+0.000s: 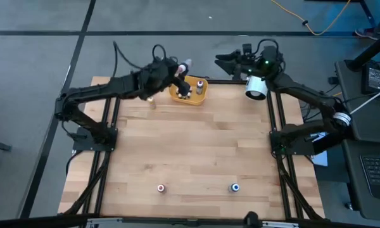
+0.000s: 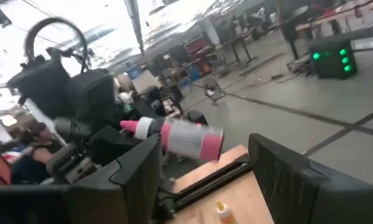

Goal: Pick & Place food coloring
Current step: Put the large pink food coloring bottle into the bin

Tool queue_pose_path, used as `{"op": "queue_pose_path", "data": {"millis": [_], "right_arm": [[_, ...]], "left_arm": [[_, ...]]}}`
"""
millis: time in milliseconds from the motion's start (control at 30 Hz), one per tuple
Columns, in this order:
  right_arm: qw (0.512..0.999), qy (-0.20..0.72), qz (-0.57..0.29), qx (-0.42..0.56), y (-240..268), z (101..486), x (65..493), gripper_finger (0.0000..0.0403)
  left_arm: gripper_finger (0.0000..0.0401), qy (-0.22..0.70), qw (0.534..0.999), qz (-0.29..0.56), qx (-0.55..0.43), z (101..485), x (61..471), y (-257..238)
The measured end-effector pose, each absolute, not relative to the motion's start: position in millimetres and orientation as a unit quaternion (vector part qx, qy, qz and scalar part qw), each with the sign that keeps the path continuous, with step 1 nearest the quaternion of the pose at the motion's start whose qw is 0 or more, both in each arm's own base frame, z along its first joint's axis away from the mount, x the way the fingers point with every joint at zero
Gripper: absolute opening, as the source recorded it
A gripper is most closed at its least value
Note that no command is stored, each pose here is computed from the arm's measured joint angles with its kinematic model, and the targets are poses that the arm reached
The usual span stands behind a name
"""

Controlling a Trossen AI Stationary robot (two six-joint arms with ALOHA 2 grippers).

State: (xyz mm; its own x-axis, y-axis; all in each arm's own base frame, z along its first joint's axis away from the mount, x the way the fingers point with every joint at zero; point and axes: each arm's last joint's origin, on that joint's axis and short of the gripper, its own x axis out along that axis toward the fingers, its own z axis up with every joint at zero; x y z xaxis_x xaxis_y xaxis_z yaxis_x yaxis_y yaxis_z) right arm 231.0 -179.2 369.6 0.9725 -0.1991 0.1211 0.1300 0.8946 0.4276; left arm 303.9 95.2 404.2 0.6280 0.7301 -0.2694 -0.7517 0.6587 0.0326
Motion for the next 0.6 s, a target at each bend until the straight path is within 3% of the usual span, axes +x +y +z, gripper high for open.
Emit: {"op": "queue_pose_path", "data": {"millis": [200, 600], "right_arm": [[0.974, -0.058, -0.07, 0.209, -180.8, 371.6, 218.3, 0.024], [0.978, -0.01, -0.061, 0.199, -181.7, 362.2, 217.1, 0.024]], "left_arm": [[0.0145, 0.185, 0.913, 0.336, -0.14, 399.2, 298.5, 127.3], [0.0145, 0.271, 0.903, 0.261, -0.207, 342.9, 326.1, 175.2]]}}
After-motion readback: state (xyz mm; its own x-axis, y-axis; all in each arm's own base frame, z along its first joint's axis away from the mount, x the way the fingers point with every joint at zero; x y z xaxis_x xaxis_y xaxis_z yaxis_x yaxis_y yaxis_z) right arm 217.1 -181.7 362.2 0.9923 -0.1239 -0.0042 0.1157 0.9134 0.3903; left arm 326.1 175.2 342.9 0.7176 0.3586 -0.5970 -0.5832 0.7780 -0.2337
